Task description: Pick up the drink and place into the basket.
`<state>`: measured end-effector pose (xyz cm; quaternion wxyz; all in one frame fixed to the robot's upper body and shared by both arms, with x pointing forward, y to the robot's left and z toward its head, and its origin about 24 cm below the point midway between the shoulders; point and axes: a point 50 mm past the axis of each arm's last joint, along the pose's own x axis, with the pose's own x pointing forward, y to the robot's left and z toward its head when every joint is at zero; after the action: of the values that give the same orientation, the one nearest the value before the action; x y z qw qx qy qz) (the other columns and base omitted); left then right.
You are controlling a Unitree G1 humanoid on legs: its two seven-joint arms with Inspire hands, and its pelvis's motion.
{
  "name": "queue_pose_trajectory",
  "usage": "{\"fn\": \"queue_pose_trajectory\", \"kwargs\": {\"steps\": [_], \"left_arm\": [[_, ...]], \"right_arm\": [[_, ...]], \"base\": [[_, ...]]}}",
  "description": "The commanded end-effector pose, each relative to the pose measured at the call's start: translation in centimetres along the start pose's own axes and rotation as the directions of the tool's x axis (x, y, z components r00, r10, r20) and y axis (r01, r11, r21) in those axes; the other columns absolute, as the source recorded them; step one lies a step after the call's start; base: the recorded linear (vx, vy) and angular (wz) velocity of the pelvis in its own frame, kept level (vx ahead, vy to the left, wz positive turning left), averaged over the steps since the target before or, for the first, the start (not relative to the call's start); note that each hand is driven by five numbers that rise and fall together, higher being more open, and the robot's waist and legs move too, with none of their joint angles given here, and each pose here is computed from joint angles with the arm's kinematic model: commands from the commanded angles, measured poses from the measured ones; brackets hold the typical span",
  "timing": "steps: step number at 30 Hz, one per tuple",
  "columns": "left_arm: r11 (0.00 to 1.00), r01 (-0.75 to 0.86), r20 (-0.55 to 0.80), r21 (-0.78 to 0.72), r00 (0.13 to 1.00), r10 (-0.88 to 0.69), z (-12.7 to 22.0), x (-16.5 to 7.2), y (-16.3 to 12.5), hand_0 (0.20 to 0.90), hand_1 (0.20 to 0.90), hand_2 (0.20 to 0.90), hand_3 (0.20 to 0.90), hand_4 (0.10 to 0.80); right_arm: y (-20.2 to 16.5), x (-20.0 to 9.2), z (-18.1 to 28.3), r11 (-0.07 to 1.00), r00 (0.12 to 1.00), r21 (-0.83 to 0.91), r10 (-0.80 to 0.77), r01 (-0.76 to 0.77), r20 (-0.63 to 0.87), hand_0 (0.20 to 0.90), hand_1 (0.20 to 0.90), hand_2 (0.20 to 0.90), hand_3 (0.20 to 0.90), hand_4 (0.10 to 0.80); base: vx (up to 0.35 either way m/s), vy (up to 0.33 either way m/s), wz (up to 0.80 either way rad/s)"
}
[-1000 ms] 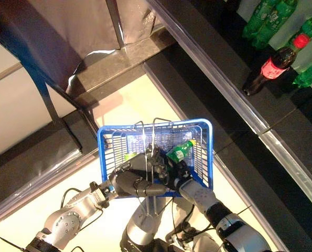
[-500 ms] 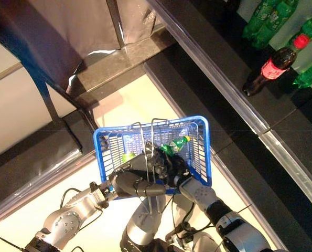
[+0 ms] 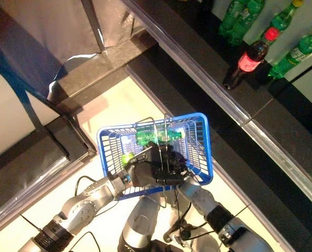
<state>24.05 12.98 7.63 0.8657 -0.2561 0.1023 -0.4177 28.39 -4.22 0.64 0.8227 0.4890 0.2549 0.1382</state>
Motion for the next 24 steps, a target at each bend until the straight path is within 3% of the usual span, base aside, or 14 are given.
{"fn": "queue_pose_trajectory", "kwargs": {"steps": [1, 9, 24], "left_arm": [[0.678, 0.618, 0.431, 0.397, 0.527, -0.732, 9.7, 2.8, -14.0, 0.3, 0.3, 0.3, 0.2, 0.1], [0.726, 0.538, 0.498, 0.429, 0.529, -0.687, 10.0, 3.1, -13.7, 0.3, 0.3, 0.3, 0.2, 0.1], [0.789, 0.414, 0.587, 0.455, 0.526, -0.615, 10.7, 2.3, -11.8, 0.3, 0.3, 0.3, 0.2, 0.1]], "right_arm": [[6.0, 0.2, 0.0, 0.951, 0.957, -0.101, 0.291, -0.291, -0.012, 0.9, 0.9, 0.9, 0.9, 0.8], [5.7, -2.6, 0.7, 0.902, 0.918, -0.186, 0.397, -0.389, 0.007, 0.9, 0.9, 0.9, 0.9, 0.8], [3.8, -5.8, 4.4, 0.875, 0.868, -0.248, 0.463, -0.415, 0.179, 0.9, 0.9, 0.9, 0.9, 0.8]], "base": [[-0.015, 0.048, -0.06], [-0.018, 0.029, -0.15], [-0.008, 0.006, -0.13]]}}
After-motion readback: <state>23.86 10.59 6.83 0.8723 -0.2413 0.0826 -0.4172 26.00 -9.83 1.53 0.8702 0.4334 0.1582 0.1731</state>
